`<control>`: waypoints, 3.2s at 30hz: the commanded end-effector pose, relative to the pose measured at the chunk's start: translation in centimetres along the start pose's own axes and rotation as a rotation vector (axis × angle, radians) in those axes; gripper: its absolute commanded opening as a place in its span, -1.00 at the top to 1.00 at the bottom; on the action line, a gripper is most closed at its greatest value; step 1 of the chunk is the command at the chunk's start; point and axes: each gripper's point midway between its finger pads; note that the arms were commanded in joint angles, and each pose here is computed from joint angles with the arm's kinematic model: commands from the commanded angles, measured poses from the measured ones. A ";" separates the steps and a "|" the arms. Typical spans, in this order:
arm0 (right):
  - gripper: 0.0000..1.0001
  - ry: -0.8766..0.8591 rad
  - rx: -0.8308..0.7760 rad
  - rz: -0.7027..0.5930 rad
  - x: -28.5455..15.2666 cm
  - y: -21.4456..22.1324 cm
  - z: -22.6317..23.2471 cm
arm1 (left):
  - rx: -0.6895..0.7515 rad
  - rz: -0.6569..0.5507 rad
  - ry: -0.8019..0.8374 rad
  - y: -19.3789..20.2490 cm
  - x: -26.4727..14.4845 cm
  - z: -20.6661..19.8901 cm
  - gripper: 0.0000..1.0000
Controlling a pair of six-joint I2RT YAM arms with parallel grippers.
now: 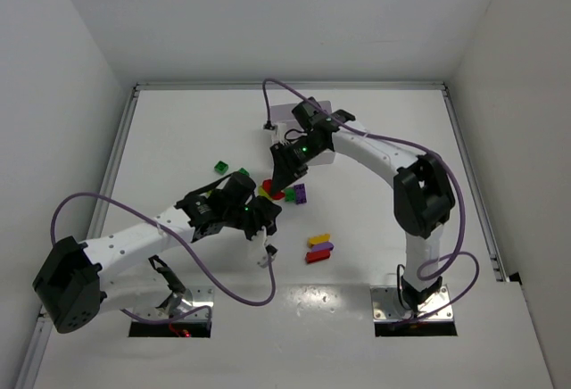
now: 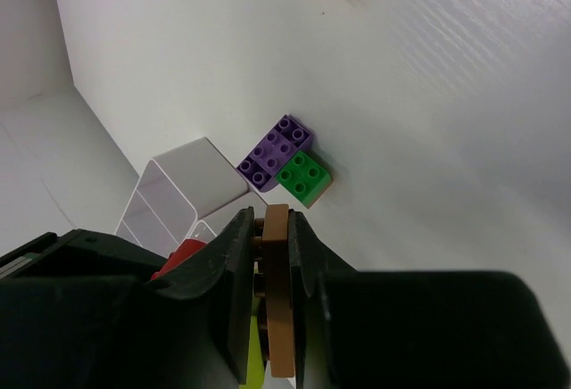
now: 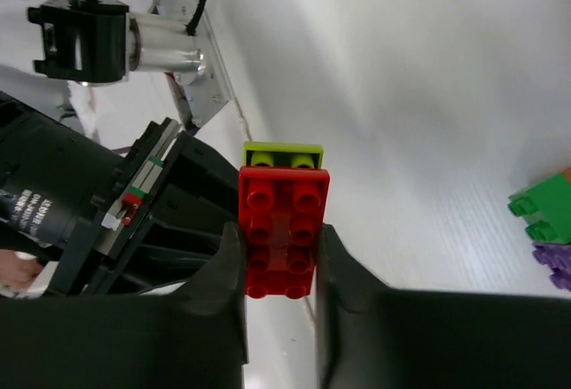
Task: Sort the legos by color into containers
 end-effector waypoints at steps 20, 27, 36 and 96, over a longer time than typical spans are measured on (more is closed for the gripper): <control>1.00 0.426 0.299 -0.457 -21.1 1.1 -17.1 | -0.324 0.002 -0.168 0.0 -1.5 4.3 0.95; 1.00 0.498 0.366 -0.505 -24.2 2.6 -19.9 | -1.150 0.057 -0.282 3.6 -3.2 7.1 0.99; 1.00 0.482 0.349 -0.546 -25.2 1.0 -19.1 | -1.515 0.072 -0.093 1.9 -1.4 2.1 1.00; 1.00 -0.502 -0.046 -0.465 -20.8 -1.0 2.7 | -1.777 -0.649 0.116 3.9 -2.4 15.2 -0.29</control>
Point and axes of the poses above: each gripper's point midway between its finger pads, its own x axis out along the fingers, its own z axis along the line the jaws close on, y = z × x, and after that the axes turned 6 degrees about x, right-handed
